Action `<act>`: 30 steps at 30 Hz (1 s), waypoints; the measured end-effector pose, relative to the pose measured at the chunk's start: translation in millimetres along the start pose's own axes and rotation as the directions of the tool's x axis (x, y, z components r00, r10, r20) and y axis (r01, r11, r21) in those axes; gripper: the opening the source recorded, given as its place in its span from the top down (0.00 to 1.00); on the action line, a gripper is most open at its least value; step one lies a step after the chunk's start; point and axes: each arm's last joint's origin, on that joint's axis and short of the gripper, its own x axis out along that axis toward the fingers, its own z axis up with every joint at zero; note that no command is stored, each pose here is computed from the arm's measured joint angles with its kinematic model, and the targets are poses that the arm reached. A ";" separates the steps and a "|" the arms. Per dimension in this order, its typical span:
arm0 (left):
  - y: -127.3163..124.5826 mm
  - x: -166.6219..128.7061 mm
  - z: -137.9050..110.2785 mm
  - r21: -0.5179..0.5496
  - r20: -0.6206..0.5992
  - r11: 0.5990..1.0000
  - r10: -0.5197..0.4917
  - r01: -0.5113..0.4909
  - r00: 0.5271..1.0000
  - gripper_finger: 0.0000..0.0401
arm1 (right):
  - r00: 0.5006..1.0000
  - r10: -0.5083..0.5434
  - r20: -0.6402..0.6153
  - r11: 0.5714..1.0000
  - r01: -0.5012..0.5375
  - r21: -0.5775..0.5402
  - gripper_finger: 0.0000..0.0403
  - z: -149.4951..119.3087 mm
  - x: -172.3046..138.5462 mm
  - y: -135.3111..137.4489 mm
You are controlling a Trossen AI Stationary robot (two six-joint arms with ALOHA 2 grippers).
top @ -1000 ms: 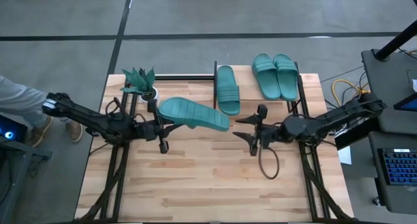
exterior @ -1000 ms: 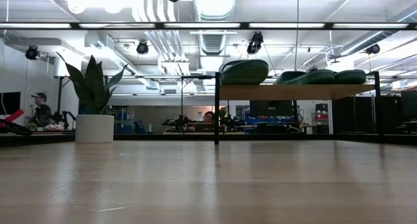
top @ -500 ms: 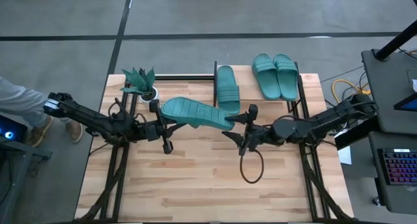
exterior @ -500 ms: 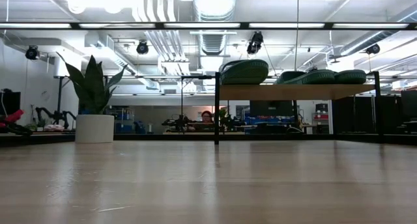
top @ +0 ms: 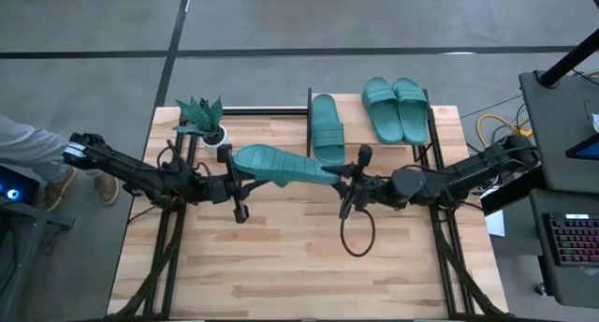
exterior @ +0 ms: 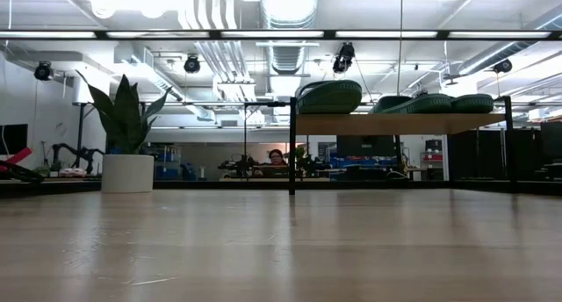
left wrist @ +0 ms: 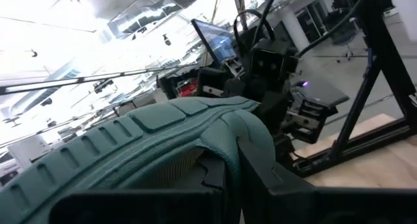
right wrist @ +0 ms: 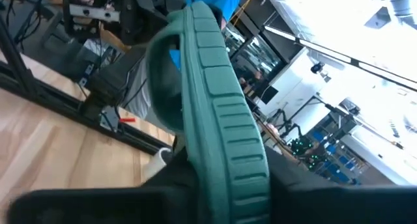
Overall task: Pick and place slides into the shelf
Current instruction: Put the green slipper on the shelf
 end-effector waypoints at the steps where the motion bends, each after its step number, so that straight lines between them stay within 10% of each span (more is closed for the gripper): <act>1: -0.2 0.0 -0.2 0.001 -0.002 1.000 -0.001 0.001 1.000 1.00 | 1.000 0.000 -0.006 1.000 0.000 -0.003 0.85 -1.7 0.2 0.1; 7: -2.3 0.2 -2.4 0.024 -0.014 0.999 -0.024 0.025 1.000 0.96 | 1.000 -0.001 -0.016 1.000 0.001 0.011 0.87 -3.3 0.0 -2.1; 14: -2.6 -0.6 -2.4 0.253 -0.021 0.966 -0.053 0.057 0.998 0.69 | 0.998 -0.021 -0.067 0.987 0.031 0.158 0.87 1.7 -11.6 -28.9; 27: 3.7 -2.7 2.3 0.678 -0.021 0.735 0.030 -0.008 0.999 0.47 | 0.994 0.013 -0.110 0.858 0.045 0.511 0.87 -0.1 -79.3 -93.5; 30: 5.2 -1.9 1.5 0.782 -0.037 0.623 0.093 -0.029 0.995 0.47 | 0.994 0.026 -0.105 0.821 0.039 0.569 0.87 -2.9 -91.7 -102.5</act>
